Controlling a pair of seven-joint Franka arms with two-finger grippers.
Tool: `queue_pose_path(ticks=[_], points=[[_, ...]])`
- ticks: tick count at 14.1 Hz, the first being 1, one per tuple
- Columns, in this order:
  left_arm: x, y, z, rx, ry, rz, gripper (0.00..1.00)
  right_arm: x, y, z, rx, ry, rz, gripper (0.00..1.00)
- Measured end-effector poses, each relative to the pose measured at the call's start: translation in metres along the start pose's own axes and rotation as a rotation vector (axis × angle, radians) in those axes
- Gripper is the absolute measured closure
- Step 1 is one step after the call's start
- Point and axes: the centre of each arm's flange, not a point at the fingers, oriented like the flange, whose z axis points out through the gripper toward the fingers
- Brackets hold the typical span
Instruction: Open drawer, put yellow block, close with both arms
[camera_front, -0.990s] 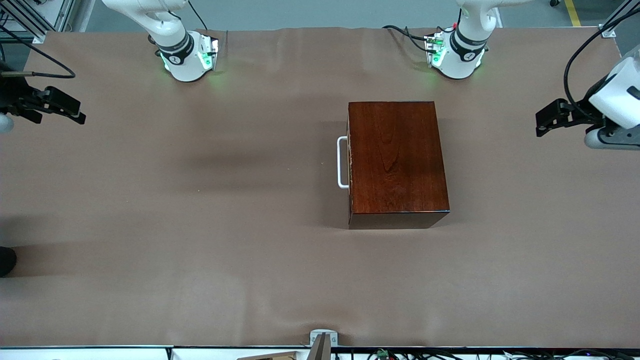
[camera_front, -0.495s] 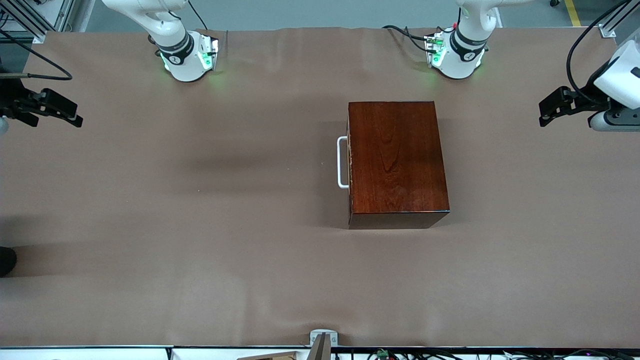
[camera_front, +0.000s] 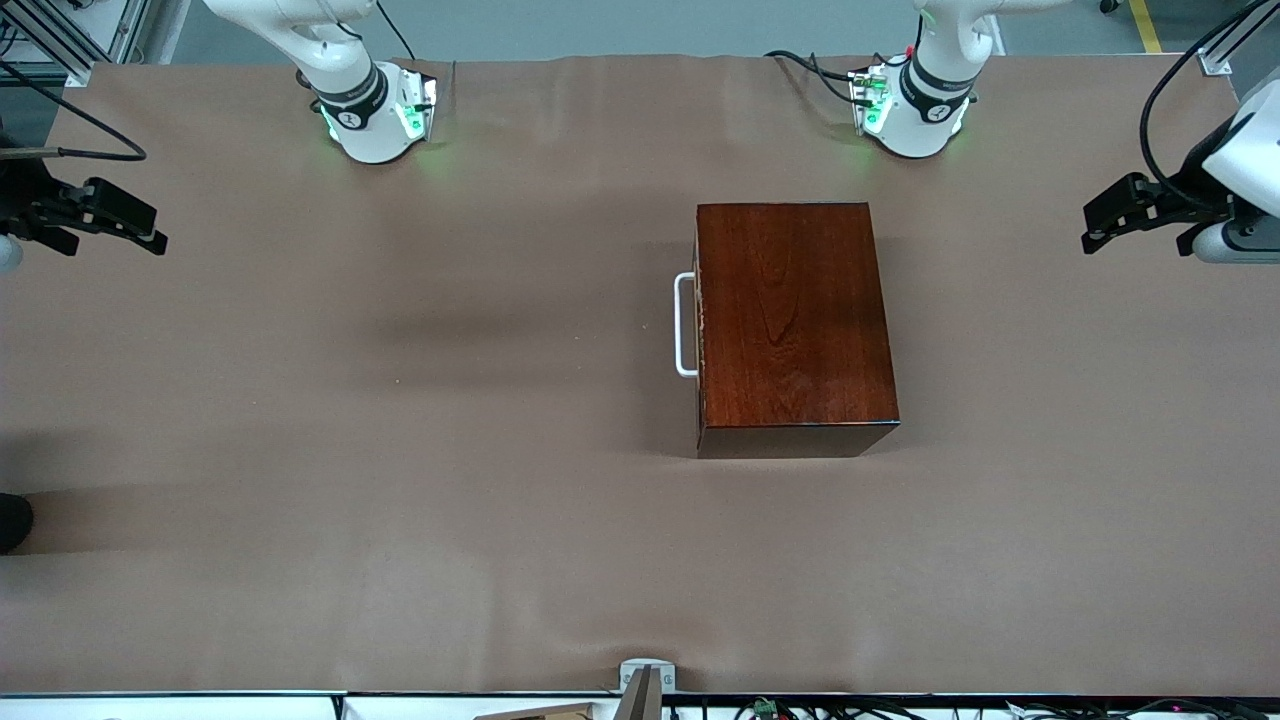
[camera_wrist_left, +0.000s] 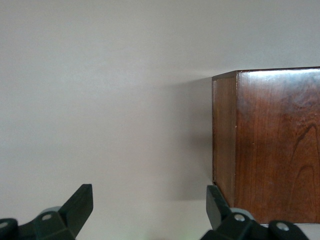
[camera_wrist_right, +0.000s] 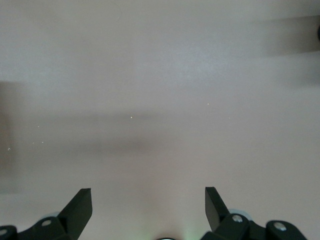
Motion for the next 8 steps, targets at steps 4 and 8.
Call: queue_pose_path(ticks=[4, 8], points=[[0.0001, -0.0006, 0.0001, 0.000, 0.000, -0.001, 0.00, -0.0005, 0.0000, 0.0004, 0.000, -0.005, -0.001, 0.00], [0.0000, 0.0001, 0.0001, 0.000, 0.000, -0.001, 0.00, -0.0006, 0.0000, 0.0005, 0.000, -0.006, -0.001, 0.00]])
